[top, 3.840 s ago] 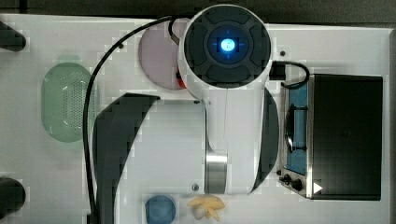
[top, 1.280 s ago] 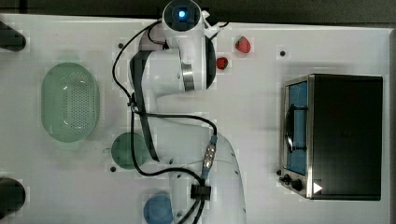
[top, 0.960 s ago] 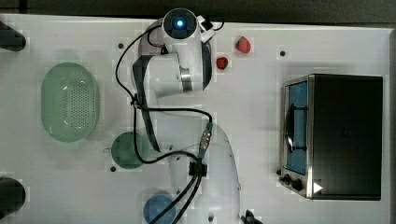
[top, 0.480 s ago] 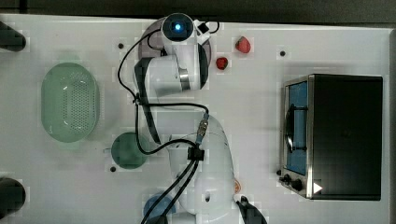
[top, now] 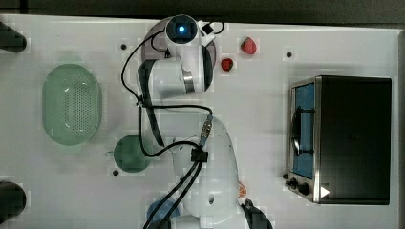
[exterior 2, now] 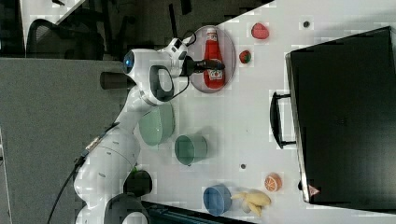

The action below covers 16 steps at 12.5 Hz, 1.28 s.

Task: Pick ketchup from plate and place it on table.

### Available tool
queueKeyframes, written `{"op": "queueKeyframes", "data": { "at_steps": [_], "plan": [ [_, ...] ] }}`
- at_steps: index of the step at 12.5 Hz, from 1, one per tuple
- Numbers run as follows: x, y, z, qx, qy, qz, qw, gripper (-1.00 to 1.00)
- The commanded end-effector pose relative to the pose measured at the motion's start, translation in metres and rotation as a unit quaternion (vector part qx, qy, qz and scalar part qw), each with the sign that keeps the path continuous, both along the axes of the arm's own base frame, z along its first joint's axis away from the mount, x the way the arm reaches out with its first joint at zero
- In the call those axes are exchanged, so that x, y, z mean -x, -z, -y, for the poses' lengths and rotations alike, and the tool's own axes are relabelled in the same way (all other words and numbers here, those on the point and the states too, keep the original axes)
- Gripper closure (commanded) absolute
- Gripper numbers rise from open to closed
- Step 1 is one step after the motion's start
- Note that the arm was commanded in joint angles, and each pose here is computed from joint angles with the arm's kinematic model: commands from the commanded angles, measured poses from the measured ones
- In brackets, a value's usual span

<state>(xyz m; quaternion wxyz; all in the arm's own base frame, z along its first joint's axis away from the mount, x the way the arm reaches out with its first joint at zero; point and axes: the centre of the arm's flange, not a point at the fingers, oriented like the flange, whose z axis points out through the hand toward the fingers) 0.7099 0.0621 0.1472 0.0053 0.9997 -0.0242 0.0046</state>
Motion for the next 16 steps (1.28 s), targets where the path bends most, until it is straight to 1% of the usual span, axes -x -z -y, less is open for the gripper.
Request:
{"op": "queueKeyframes", "data": {
  "at_steps": [1, 3, 4, 6, 7, 8, 9, 10, 13, 14, 16],
  "plan": [
    [-0.011, -0.016, -0.005, -0.005, -0.022, 0.027, 0.999, -0.18],
    [-0.012, -0.019, -0.006, -0.006, -0.02, 0.029, 0.999, -0.18],
    [-0.014, -0.026, -0.006, -0.007, -0.019, 0.034, 0.999, -0.18],
    [-0.026, -0.062, -0.002, -0.011, -0.012, 0.06, 0.998, -0.18],
    [-0.028, -0.085, 0.002, -0.016, -0.002, 0.065, 0.998, -0.18],
    [-0.027, -0.108, 0.006, -0.023, 0.01, 0.06, 0.998, -0.18],
    [-0.024, -0.133, 0.01, -0.033, 0.023, 0.049, 0.998, -0.18],
    [-0.021, -0.159, 0.015, -0.039, 0.032, 0.046, 0.998, -0.18],
    [-0.01, -0.238, 0.035, -0.031, 0.044, 0.067, 0.996, -0.18],
    [0.0, -0.255, 0.043, -0.028, 0.049, 0.065, 0.996, -0.18],
    [0.027, -0.279, 0.059, -0.019, 0.059, 0.052, 0.997, -0.18]
  ]
}}
